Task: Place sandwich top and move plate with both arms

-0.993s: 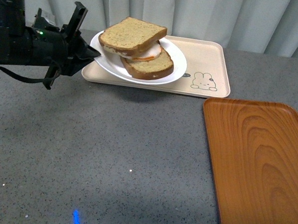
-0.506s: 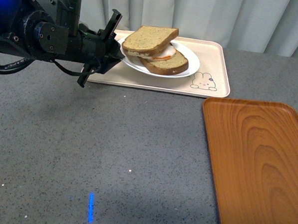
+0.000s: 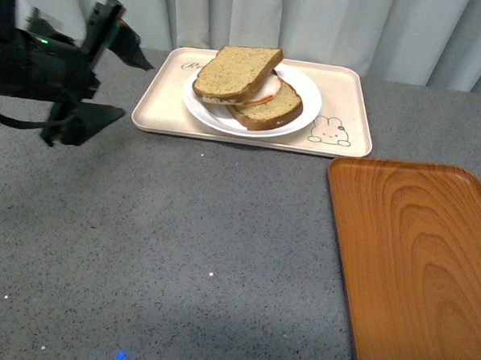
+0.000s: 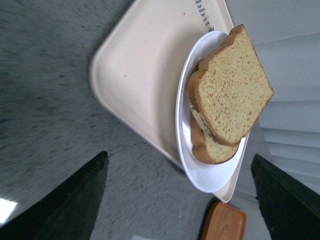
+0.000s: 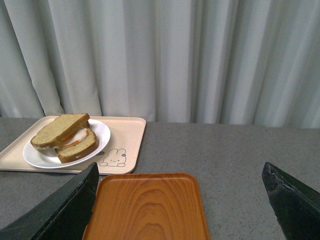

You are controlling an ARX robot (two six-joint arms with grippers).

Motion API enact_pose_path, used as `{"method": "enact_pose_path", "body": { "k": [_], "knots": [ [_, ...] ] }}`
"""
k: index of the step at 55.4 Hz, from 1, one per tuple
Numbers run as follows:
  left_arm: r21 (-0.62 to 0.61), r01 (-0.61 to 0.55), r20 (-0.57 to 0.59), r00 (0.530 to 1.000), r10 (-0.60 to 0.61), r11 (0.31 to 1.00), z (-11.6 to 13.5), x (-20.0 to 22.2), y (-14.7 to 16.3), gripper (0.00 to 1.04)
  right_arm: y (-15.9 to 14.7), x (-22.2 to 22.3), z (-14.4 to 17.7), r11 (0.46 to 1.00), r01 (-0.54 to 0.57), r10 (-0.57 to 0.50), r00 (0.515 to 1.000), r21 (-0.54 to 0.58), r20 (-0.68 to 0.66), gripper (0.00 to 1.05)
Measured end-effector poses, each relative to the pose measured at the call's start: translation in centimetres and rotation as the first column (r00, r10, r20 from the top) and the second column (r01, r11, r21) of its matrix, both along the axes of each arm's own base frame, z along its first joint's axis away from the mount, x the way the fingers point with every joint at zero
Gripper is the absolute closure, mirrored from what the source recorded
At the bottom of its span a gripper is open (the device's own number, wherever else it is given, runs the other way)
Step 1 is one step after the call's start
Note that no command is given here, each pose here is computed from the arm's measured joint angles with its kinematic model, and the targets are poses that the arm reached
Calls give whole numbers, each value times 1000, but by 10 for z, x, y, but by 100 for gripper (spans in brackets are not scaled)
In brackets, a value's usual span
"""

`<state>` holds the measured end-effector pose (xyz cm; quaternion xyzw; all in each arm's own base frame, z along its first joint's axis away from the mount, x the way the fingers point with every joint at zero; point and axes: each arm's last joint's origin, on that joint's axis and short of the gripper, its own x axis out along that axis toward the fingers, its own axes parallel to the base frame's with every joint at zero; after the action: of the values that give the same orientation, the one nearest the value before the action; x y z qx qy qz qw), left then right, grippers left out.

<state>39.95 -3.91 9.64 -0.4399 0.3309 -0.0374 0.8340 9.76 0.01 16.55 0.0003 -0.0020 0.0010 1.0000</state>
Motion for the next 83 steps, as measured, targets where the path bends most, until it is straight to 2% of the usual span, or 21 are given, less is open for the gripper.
{"method": "enact_pose_path", "body": {
  "k": [5,17,19,20,24,27,30,34,40,43,83],
  "knots": [
    [60,-4,21,1000,3,998,16,-32,11,5,0,0,0,1000,0,0,1000,0,0,9],
    [251,-29,121,993,-1,968,40,-121,29,7,0,0,0,1000,0,0,1000,0,0,9],
    [385,-108,277,961,-3,916,37,-131,33,16,0,0,0,1000,0,0,1000,0,0,9],
    [485,-183,382,924,-19,855,37,-137,36,22,0,0,0,1000,0,0,1000,0,0,9],
    [615,-292,534,838,-114,732,41,-157,39,38,0,0,0,1000,2,-2,1000,0,-1,9],
    [652,-342,591,789,-170,677,53,-168,39,51,0,0,0,1000,-1,1,1000,0,-2,9],
    [666,-354,600,778,-190,656,57,-176,39,60,0,0,0,1000,-1,1,1000,0,-1,9],
    [691,-335,573,794,-203,640,60,-186,39,73,0,0,0,1000,0,0,1000,0,-1,9],
    [700,-340,575,789,-214,628,64,-199,39,89,0,0,0,1000,0,0,1000,0,-1,9],
    [700,-345,580,785,-216,626,66,-207,39,101,0,0,0,1000,0,0,1000,0,-1,9],
    [705,-351,584,780,-224,616,69,-257,39,101,0,0,0,1000,0,0,1000,0,-1,9]
  ]
}}
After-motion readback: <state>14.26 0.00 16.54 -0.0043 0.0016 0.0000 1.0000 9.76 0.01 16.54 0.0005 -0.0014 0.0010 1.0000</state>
